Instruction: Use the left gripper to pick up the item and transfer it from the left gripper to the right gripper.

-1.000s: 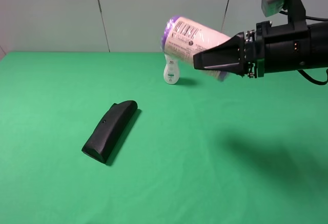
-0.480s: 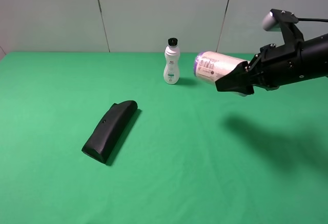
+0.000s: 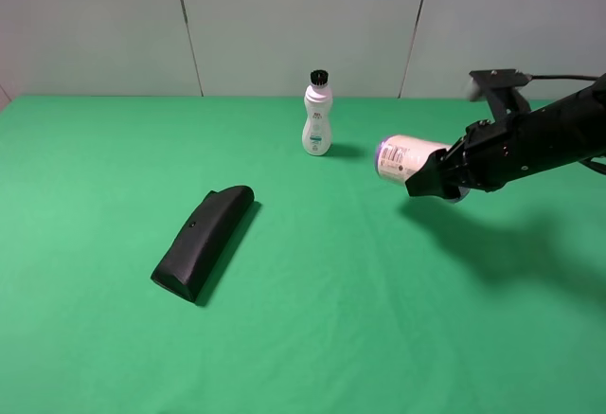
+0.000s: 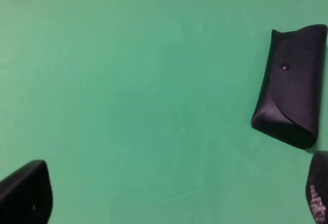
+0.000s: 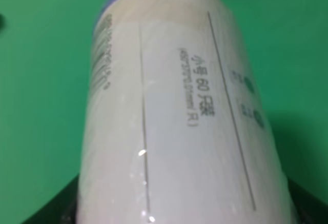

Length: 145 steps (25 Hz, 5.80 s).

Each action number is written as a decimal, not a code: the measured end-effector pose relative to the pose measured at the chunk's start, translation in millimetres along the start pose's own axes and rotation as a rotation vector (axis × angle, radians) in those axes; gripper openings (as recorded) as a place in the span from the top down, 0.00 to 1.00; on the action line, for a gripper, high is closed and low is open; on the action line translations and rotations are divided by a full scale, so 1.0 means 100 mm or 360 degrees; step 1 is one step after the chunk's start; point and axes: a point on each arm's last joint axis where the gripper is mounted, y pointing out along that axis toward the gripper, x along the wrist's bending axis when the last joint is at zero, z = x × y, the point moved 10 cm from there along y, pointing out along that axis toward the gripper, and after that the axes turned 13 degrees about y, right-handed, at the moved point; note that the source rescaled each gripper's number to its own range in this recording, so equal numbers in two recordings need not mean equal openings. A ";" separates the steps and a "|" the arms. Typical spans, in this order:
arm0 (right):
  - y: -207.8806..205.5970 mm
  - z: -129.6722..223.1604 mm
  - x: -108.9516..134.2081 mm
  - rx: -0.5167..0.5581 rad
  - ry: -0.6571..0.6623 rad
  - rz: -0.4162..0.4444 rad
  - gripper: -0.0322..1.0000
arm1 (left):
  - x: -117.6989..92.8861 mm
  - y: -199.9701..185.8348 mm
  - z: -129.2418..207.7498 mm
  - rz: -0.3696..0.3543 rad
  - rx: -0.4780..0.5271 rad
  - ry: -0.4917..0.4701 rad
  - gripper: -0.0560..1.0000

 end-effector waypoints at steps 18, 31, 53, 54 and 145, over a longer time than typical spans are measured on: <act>0.29 0.19 -0.19 0.0136 0.0066 0.0068 0.97 | 0.00 0.00 0.00 0.0000 0.0000 0.0000 0.00; 0.28 0.24 -0.19 0.0172 0.0133 0.0074 0.00 | 0.00 0.00 0.00 0.0000 0.0000 0.0000 0.00; -1.09 -0.30 0.16 -0.0410 -0.0065 0.0187 0.00 | 0.00 0.00 0.00 0.0000 0.0000 0.0000 0.00; -1.20 -0.27 0.18 -0.0423 -0.0075 0.0198 0.00 | 0.00 0.00 0.00 0.0000 0.0000 0.0000 0.00; -2.55 1.27 0.07 -0.1056 0.0374 0.0571 0.00 | 0.00 0.00 0.00 0.0000 0.0000 0.0000 0.00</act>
